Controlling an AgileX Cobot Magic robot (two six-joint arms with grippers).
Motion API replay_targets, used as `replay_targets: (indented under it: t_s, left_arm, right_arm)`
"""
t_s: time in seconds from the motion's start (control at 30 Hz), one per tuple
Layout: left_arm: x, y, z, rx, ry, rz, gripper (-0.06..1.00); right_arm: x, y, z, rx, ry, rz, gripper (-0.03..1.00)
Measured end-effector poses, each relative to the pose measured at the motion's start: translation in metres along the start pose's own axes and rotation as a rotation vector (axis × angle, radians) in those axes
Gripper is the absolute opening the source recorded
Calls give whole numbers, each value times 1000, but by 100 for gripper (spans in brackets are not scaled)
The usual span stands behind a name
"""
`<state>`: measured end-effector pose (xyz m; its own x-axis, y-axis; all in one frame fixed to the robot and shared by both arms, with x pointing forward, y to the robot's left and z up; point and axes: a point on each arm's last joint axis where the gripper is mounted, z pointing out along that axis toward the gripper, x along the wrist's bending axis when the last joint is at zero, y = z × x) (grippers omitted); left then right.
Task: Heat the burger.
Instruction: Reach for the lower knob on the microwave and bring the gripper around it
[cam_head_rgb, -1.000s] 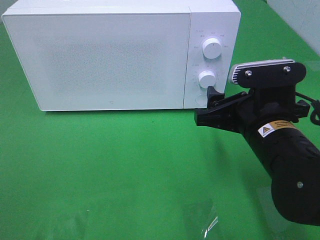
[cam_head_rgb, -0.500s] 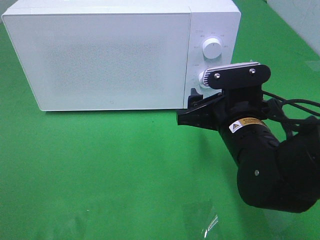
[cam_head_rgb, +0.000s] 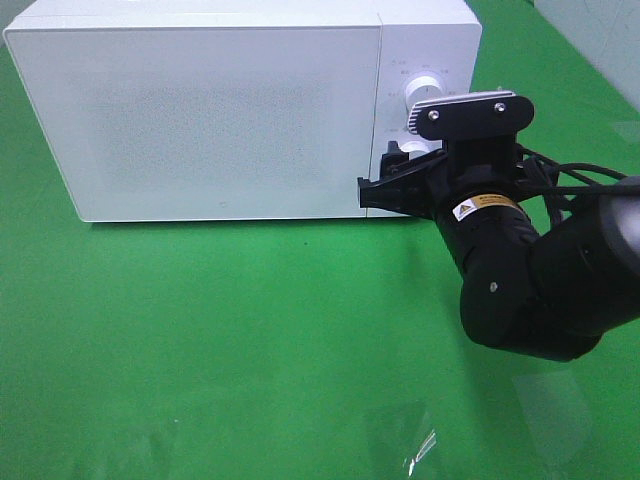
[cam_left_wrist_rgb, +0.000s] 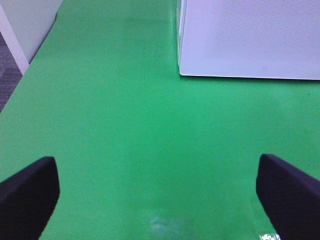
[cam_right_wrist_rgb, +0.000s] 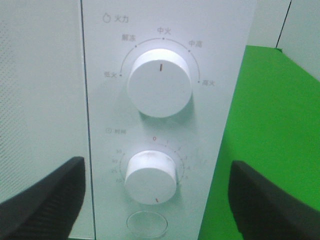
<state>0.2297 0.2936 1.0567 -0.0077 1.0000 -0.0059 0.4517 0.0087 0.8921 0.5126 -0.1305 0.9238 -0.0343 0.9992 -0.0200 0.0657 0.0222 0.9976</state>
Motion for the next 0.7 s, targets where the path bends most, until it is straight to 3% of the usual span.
replay_targets:
  t_s: [0.7]
  left_arm:
    - [0,0,0,0,0,0,99]
  right_arm:
    - [13,-29,33,40,0,-37,76]
